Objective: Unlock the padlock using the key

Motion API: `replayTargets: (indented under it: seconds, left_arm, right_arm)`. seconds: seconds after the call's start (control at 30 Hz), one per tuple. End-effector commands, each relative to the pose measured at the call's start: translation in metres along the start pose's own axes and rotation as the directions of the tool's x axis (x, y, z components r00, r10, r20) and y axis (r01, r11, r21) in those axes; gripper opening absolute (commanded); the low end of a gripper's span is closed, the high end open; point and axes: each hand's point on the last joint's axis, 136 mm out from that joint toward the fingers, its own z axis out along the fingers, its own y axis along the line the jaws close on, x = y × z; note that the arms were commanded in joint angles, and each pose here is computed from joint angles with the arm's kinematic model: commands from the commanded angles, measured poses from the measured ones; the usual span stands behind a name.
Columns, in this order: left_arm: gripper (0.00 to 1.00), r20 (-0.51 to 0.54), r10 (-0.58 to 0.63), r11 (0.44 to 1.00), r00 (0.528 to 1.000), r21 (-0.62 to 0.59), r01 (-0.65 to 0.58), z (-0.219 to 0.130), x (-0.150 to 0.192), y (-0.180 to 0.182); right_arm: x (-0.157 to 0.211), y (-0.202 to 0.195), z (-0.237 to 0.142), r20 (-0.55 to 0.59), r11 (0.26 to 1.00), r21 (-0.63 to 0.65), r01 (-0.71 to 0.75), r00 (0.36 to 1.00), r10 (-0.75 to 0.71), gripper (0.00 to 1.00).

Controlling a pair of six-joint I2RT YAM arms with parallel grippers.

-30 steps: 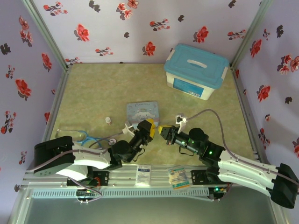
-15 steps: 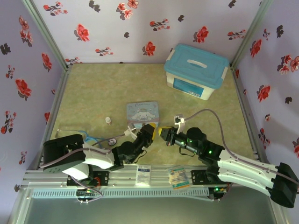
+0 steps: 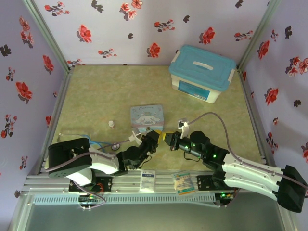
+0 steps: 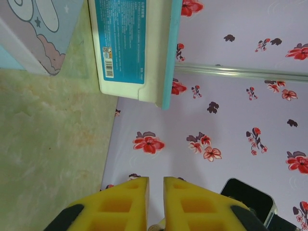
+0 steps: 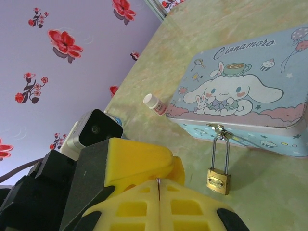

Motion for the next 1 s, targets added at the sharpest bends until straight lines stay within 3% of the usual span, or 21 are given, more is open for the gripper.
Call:
replayTargets:
  seconds: [0.0,0.27,0.37,0.4,0.43,0.47,0.5,0.57,0.67,0.77,0.9,0.97]
  left_arm:
    - [0.14,0.012,-0.019,1.000,1.000,0.011,0.019,0.000,-0.004,0.000]
    - [0.01,0.015,-0.020,1.000,1.000,0.006,0.020,0.000,-0.005,0.003]
    - [0.00,0.015,-0.008,1.000,1.000,0.009,0.008,0.000,-0.005,0.001]
    - [0.00,0.015,0.011,1.000,1.000,0.012,-0.011,0.000,-0.006,-0.001]
    - [0.00,0.011,0.038,0.999,0.999,0.020,-0.038,0.000,-0.006,-0.004]
    - [0.00,-0.001,0.077,0.997,0.997,0.026,-0.077,0.000,-0.006,-0.007]
    - [0.00,-0.022,0.113,0.993,0.993,0.032,-0.113,0.001,-0.006,-0.010]
    - [0.00,-0.099,0.190,0.981,0.977,0.058,-0.185,0.004,-0.006,-0.017]
    - [0.00,-0.278,0.300,0.954,0.912,0.102,-0.282,0.009,0.004,-0.022]
    - [0.00,-0.464,0.372,0.926,0.804,0.131,-0.354,0.011,0.020,-0.027]
    - [0.00,-0.543,0.506,0.845,0.670,0.155,-0.513,0.002,0.034,-0.036]
    - [0.00,-0.541,0.559,0.807,0.628,0.184,-0.561,-0.003,0.035,-0.048]
  right_arm:
    - [-0.010,0.012,-0.001,0.037,0.999,-0.037,0.021,0.999,-0.020,0.00]
    - [-0.011,0.013,-0.009,0.066,0.998,-0.063,0.023,0.998,-0.019,0.00]
    - [-0.008,0.013,-0.010,0.050,0.997,-0.071,0.020,0.999,-0.017,0.00]
    - [-0.007,0.015,-0.011,0.038,0.997,-0.076,0.022,0.999,-0.019,0.05]
    - [-0.006,0.016,-0.012,0.023,0.997,-0.069,0.031,0.999,-0.030,0.20]
    - [-0.006,0.013,-0.015,0.009,0.998,-0.048,0.050,0.999,-0.050,0.44]
    - [-0.007,0.012,-0.019,0.000,0.997,-0.036,0.071,0.997,-0.071,0.56]
    - [-0.010,0.010,-0.027,-0.035,0.994,-0.030,0.106,0.994,-0.107,0.70]
    - [-0.018,0.020,-0.037,-0.075,0.989,-0.132,0.069,0.994,-0.079,0.99]
    - [-0.029,0.039,-0.044,-0.086,0.968,-0.248,0.034,0.995,-0.057,0.98]
    - [-0.035,0.060,-0.045,-0.119,0.927,-0.376,-0.004,0.992,-0.044,0.92]
    - [-0.036,0.066,-0.042,-0.129,0.907,-0.421,-0.031,0.991,-0.025,0.86]
